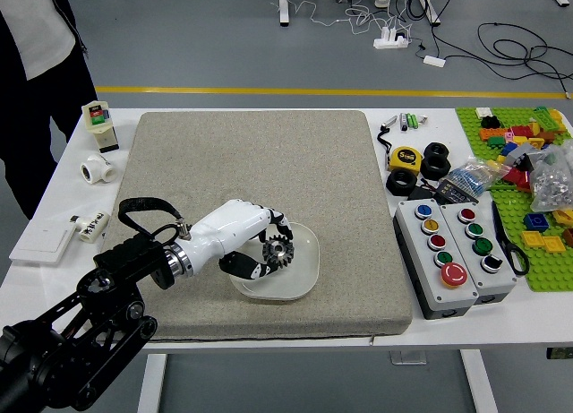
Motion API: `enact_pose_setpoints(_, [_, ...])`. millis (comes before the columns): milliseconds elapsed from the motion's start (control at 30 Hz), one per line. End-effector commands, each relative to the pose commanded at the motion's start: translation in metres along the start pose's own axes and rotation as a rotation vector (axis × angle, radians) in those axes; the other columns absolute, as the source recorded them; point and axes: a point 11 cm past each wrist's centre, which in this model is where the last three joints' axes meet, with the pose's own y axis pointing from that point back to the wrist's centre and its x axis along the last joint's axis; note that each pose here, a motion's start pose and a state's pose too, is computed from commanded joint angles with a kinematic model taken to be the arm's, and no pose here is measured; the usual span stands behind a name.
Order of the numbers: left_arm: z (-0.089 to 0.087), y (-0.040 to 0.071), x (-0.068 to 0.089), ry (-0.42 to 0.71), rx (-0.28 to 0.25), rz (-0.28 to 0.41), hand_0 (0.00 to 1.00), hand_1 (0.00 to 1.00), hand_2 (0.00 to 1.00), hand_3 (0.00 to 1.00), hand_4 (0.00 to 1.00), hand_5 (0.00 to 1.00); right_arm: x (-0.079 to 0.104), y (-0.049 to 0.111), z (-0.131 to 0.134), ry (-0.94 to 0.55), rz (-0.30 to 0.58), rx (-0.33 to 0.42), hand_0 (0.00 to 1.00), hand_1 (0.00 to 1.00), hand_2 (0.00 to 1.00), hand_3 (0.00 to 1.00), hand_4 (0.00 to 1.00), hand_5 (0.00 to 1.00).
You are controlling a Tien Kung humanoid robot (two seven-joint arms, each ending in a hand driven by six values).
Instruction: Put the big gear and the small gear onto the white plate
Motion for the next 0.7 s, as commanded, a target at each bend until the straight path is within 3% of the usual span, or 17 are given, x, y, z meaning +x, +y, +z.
enact_pose_setpoints(67, [0.0, 0.0, 0.0, 0.0, -0.003, -0.001, 0.498, 0.665, 0.775, 0.769, 0.998, 0.257, 0.0, 0.0, 0.0, 0.0, 0.0, 0.0, 0.6, 0.607, 0.694, 0.558, 0.751, 0.674])
enact_pose_setpoints(100, [0.0, -0.001, 0.001, 0.001, -0.004, 0.004, 0.559, 0.717, 0.802, 0.772, 0.998, 0.289, 0.0, 0.0, 0.0, 0.0, 0.0, 0.001, 0.6, 0.608, 0.694, 0.558, 0.752, 0.675])
enact_pose_setpoints(400, [-0.006, 0.007, 0.017, 0.009, 0.02, 0.081, 0.576, 0.727, 0.807, 0.764, 0.998, 0.288, 0.0, 0.0, 0.001, -0.001, 0.001, -0.002, 0.6, 0.608, 0.694, 0.558, 0.752, 0.675])
enact_pose_setpoints(500, [-0.016, 0.014, 0.028, 0.008, 0.055, 0.118, 0.576, 0.727, 0.807, 0.764, 0.998, 0.288, 0.0, 0.0, 0.003, 0.0, 0.001, -0.005, 0.6, 0.608, 0.694, 0.558, 0.752, 0.675])
enact_pose_setpoints(533, [-0.02, 0.016, 0.03, 0.008, 0.068, 0.123, 0.547, 0.702, 0.774, 0.67, 0.878, 0.12, 0.0, 0.0, 0.003, 0.0, 0.001, -0.005, 0.6, 0.608, 0.694, 0.558, 0.752, 0.674])
enact_pose_setpoints(700, [-0.051, 0.028, 0.031, 0.027, 0.164, 0.112, 0.547, 0.702, 0.774, 0.67, 0.878, 0.12, 0.001, -0.001, 0.005, 0.004, 0.002, -0.008, 0.6, 0.608, 0.694, 0.558, 0.752, 0.674])
